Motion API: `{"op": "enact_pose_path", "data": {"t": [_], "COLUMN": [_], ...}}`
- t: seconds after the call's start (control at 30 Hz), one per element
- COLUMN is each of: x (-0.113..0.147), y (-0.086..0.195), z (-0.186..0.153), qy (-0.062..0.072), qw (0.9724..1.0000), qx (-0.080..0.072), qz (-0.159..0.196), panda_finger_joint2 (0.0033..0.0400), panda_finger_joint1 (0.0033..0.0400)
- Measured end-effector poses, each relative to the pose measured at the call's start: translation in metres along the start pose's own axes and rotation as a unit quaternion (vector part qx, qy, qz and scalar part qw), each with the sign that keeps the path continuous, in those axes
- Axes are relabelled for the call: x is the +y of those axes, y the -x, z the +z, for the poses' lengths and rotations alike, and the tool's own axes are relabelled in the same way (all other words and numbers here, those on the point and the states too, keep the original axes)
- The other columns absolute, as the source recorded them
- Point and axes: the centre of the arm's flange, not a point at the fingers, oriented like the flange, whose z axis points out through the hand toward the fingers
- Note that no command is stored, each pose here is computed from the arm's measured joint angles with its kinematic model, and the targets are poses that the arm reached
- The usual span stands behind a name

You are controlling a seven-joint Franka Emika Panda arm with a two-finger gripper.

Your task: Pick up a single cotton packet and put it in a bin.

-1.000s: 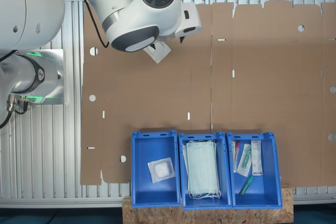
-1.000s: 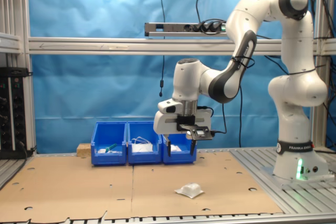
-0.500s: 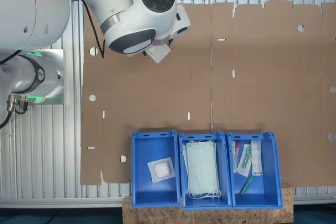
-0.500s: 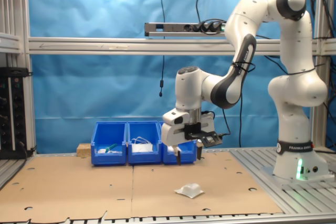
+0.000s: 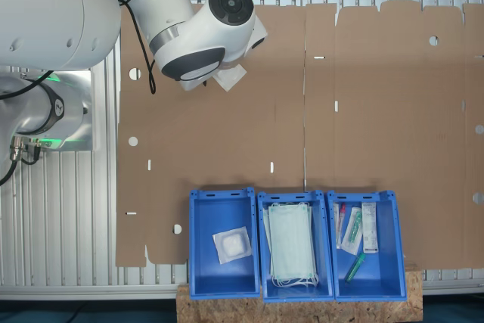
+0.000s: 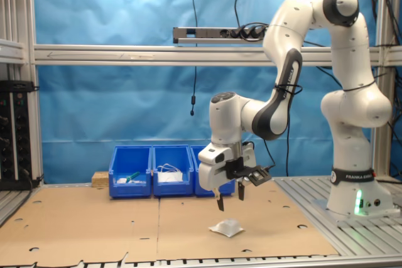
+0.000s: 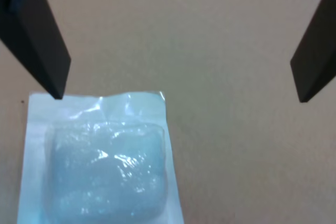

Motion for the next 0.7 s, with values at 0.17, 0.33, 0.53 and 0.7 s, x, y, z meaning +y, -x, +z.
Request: {"op": "enact_pose_path", "data": {"t": [0.17, 0.33, 0.53, 0.7], "x": [-0.001, 0.001, 0.006, 0.009], "y": [-0.001, -0.004, -0.011, -0.018], "z": [0.010, 0.018, 0.024, 0.026], "qy": [-0.009, -0.013, -0.013, -0.012], "qw": [0.9995, 0.9983, 0.9963, 0.9950], "qx": [-0.002, -0.002, 0.004, 0.009], "qz": [-0.031, -0.057, -0.085, -0.098], "panda_finger_joint2": [0.0400, 0.0400, 0.0400, 0.0400], "panda_finger_joint1": [0.0400, 0.0400, 0.0400, 0.0400]}}
